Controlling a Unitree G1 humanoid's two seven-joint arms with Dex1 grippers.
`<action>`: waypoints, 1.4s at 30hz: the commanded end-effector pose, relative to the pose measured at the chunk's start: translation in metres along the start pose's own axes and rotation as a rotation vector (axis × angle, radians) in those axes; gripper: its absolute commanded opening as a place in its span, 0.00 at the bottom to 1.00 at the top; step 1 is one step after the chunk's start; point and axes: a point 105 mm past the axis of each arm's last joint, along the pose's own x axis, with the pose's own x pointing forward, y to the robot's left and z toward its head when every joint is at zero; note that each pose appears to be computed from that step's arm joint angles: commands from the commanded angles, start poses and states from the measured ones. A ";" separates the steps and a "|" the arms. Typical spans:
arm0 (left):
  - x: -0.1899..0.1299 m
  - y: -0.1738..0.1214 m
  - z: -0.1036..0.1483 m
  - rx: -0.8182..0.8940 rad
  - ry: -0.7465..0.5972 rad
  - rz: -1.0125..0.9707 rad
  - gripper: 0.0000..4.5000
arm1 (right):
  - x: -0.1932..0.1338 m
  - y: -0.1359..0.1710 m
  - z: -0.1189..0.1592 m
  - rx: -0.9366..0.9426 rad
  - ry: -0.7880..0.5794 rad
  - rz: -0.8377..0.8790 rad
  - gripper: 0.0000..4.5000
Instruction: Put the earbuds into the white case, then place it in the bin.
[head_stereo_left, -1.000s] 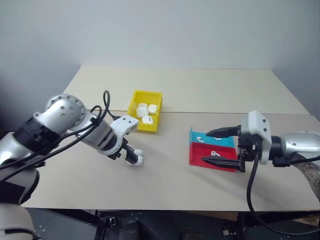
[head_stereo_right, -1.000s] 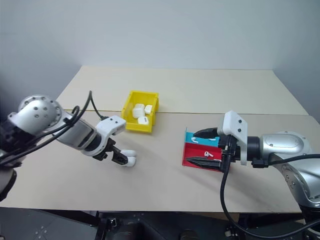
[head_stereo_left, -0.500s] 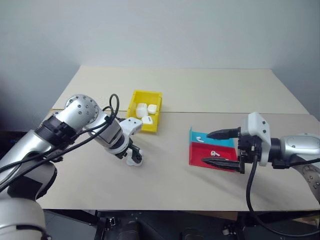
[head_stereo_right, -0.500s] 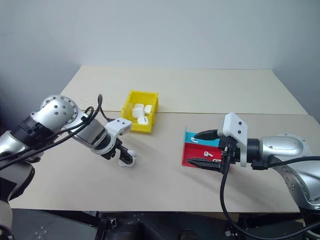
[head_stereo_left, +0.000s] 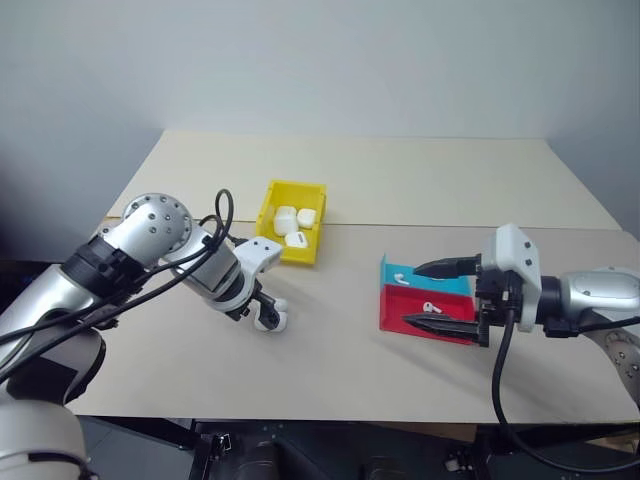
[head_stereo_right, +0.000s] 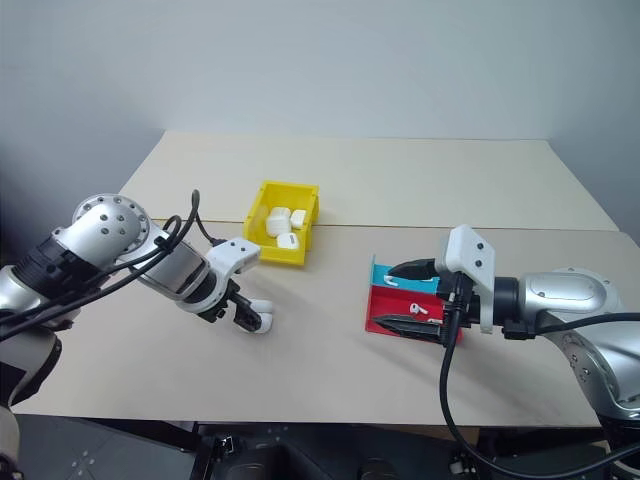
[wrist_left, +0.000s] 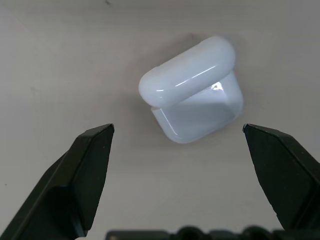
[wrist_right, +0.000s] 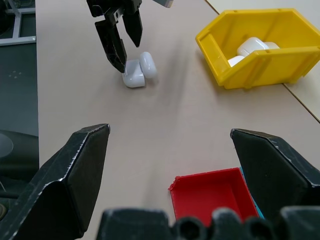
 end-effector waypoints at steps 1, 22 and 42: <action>-0.004 -0.001 0.002 0.000 -0.023 -0.009 1.00 | -0.004 0.002 0.010 -0.037 -0.030 0.002 1.00; -0.038 -0.015 -0.038 0.163 -0.036 -0.141 0.00 | -0.004 -0.001 0.010 -0.036 -0.033 0.025 1.00; 0.004 0.000 -0.024 0.233 -0.038 0.004 0.00 | -0.007 0.000 0.013 -0.045 -0.036 0.019 1.00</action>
